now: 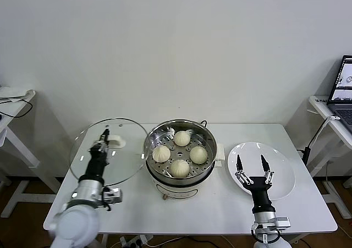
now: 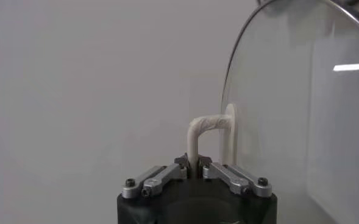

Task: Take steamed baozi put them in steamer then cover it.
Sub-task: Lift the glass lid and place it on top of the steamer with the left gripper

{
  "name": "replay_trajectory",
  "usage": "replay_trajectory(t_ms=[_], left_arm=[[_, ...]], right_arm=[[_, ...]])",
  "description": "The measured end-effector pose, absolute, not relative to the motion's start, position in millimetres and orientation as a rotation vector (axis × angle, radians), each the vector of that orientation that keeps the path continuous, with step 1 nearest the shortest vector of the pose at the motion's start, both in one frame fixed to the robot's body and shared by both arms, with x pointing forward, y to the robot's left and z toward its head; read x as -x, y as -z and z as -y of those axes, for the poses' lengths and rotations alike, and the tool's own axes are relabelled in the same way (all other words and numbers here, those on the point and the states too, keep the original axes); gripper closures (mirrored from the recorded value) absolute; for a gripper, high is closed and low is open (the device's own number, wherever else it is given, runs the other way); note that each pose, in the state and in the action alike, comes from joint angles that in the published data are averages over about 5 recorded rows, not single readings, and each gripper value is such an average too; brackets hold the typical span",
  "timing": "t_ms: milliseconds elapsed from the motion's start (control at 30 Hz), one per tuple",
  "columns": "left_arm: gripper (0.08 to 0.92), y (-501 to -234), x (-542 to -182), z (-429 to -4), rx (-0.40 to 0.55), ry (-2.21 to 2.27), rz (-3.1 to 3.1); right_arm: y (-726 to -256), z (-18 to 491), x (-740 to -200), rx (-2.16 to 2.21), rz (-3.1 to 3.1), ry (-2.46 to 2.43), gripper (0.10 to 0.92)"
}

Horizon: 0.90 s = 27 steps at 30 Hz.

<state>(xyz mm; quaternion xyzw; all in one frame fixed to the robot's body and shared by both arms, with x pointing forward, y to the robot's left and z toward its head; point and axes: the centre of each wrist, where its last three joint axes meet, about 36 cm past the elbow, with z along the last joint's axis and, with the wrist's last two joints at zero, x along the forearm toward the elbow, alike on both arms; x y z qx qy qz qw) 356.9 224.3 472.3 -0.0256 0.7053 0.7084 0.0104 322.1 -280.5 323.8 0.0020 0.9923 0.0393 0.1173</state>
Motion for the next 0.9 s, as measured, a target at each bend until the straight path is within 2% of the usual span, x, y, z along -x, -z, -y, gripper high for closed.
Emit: replay_trajectory(t_ms=[433,900], left_arm=[[0.812,-482,-371,-145,-0.008,-2.148,-2.227],[0.812,-480,-388,-80,-0.036,-2.124,-2.230]], right_arm=[[-320,289,-319,-0.059,-2.912,-0.089,0.200],[-313,290,-318,-0.077,-2.923,-0.073,0.200]])
